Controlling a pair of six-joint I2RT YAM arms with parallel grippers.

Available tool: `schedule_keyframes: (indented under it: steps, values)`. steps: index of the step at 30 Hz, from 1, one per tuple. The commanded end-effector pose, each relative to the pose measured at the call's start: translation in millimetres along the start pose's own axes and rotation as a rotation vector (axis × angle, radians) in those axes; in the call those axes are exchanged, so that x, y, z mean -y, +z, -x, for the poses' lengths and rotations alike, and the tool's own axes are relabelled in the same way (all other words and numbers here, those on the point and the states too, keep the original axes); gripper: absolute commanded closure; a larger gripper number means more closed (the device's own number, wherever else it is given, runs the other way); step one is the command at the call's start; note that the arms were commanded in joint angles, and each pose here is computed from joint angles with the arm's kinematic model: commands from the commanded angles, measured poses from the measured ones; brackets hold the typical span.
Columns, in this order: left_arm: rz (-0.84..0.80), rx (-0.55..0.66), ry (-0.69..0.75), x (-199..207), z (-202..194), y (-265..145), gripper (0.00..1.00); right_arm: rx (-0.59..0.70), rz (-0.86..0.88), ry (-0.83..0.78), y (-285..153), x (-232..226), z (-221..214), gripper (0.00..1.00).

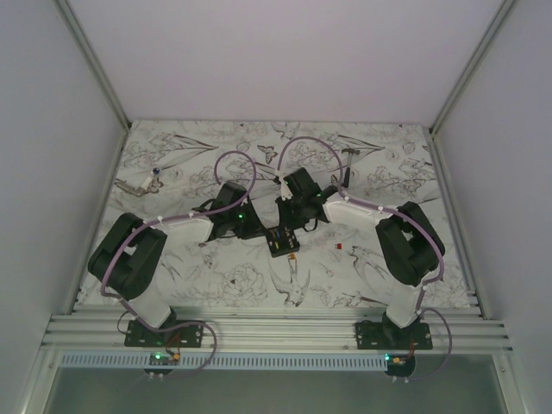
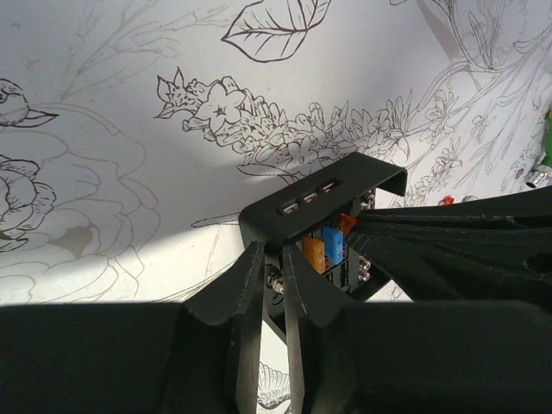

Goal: Snap on the fuse box
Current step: Install the fuse at the fuse box base.

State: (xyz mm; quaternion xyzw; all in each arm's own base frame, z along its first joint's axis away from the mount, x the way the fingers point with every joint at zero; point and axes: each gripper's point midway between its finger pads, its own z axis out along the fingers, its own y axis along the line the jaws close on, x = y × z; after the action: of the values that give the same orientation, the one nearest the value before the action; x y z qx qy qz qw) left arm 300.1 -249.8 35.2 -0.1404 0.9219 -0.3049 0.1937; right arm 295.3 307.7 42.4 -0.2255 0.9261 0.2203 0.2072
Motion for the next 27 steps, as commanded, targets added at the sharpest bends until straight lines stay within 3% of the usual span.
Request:
schedule_keyframes:
  steps: [1, 3, 18, 23, 27]
  values:
    - [0.044, 0.000, -0.005, -11.6, -6.2, -3.4, 0.83, -0.043, 0.001, 0.009, -2.8, -0.4, -9.7, 0.95]
    - [0.048, 0.003, -0.007, -12.7, -6.2, -3.5, 0.83, -0.063, -0.013, 0.008, -1.4, 3.7, -18.3, 1.00]
    - [0.083, 0.002, -0.020, -21.3, -8.5, -2.3, 0.85, -0.278, -0.228, 0.012, 9.5, 65.1, -131.1, 1.00]
    - [0.098, 0.002, -0.019, -24.8, -9.4, -4.8, 0.85, -0.299, -0.251, 0.004, 9.5, 71.8, -142.5, 1.00]
    - [0.127, 0.018, -0.024, -32.9, -7.9, -9.5, 0.85, -0.253, -0.224, -0.042, 12.5, 65.1, -123.7, 1.00]
